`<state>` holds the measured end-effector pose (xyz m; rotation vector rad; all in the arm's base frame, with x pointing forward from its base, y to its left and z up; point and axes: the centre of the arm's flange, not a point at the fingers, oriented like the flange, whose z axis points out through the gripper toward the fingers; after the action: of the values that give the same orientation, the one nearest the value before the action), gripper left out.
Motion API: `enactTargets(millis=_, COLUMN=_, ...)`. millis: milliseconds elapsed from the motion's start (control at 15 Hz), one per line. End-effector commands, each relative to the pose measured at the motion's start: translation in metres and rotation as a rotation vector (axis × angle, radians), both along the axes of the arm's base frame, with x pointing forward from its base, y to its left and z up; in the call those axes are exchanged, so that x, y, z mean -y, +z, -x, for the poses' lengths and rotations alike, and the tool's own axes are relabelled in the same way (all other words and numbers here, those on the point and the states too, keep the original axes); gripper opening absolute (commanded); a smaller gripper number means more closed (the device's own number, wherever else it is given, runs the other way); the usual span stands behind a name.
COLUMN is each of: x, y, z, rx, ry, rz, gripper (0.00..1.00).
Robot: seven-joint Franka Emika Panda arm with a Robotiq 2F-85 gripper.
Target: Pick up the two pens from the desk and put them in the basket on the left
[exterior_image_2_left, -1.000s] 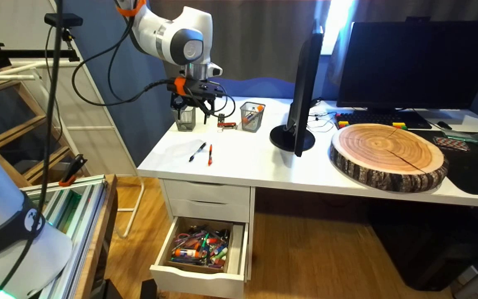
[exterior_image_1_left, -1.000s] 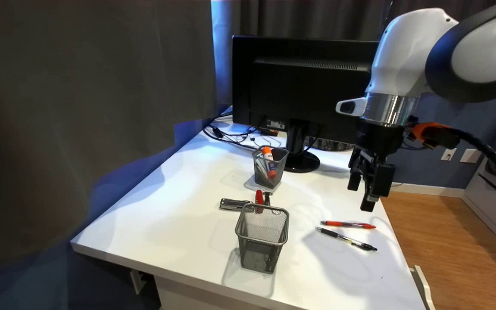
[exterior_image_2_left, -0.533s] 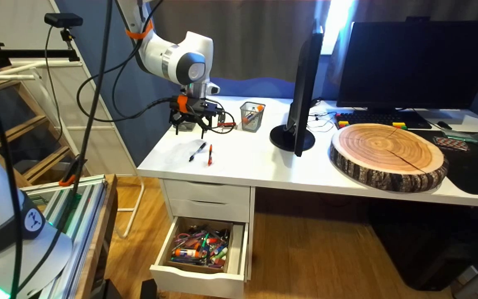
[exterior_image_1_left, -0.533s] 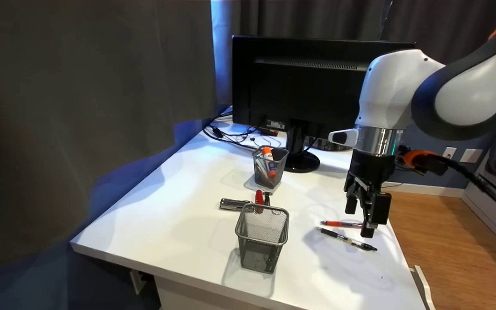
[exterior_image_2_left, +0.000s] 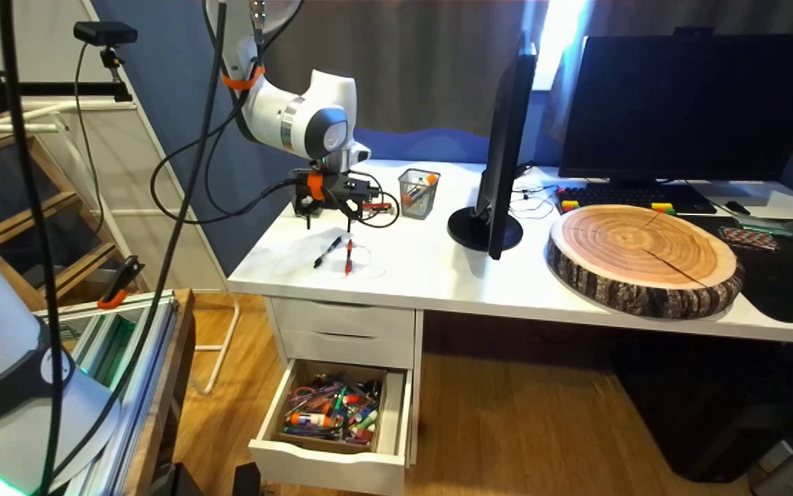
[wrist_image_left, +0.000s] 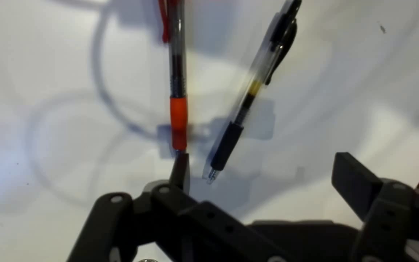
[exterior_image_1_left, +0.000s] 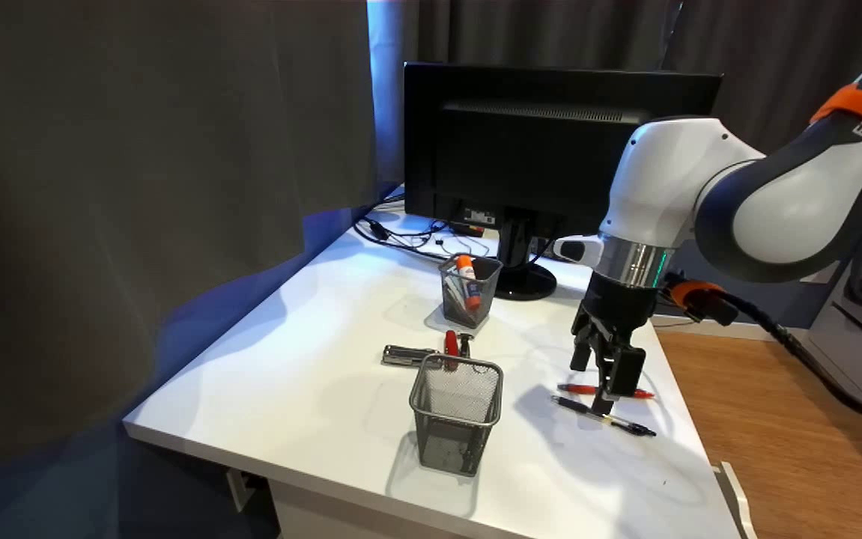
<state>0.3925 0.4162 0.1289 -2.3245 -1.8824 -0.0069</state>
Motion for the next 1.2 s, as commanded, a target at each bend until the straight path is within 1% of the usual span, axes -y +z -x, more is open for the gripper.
enactTargets(millis=0, x=-0.005, y=-0.016, z=-0.012, rx=0.044, ry=0.010, rz=-0.007, gripper=1.00)
enactTargets(millis=200, x=-0.004, y=-0.024, z=-0.019, rx=0.058, ry=0.024, rz=-0.009, gripper=1.00)
enactTargets(millis=400, x=-0.007, y=-0.033, z=-0.021, rx=0.041, ry=0.048, rz=-0.001, gripper=1.00)
enactTargets(millis=600, x=-0.006, y=-0.040, z=-0.019, rx=0.034, ry=0.047, rz=0.002, gripper=1.00)
enactTargets(millis=667, x=-0.005, y=-0.042, z=-0.018, rx=0.035, ry=0.042, rz=0.002, gripper=0.89)
enactTargets(millis=733, x=-0.004, y=-0.044, z=-0.018, rx=0.030, ry=0.044, rz=0.000, gripper=0.74)
enactTargets(millis=800, x=-0.003, y=-0.044, z=-0.018, rx=0.029, ry=0.045, rz=0.002, gripper=0.68)
enactTargets(millis=867, x=-0.002, y=-0.045, z=-0.018, rx=0.029, ry=0.043, rz=0.000, gripper=0.59)
enactTargets(millis=1133, x=-0.001, y=-0.043, z=-0.022, rx=0.038, ry=0.041, rz=-0.003, gripper=0.31)
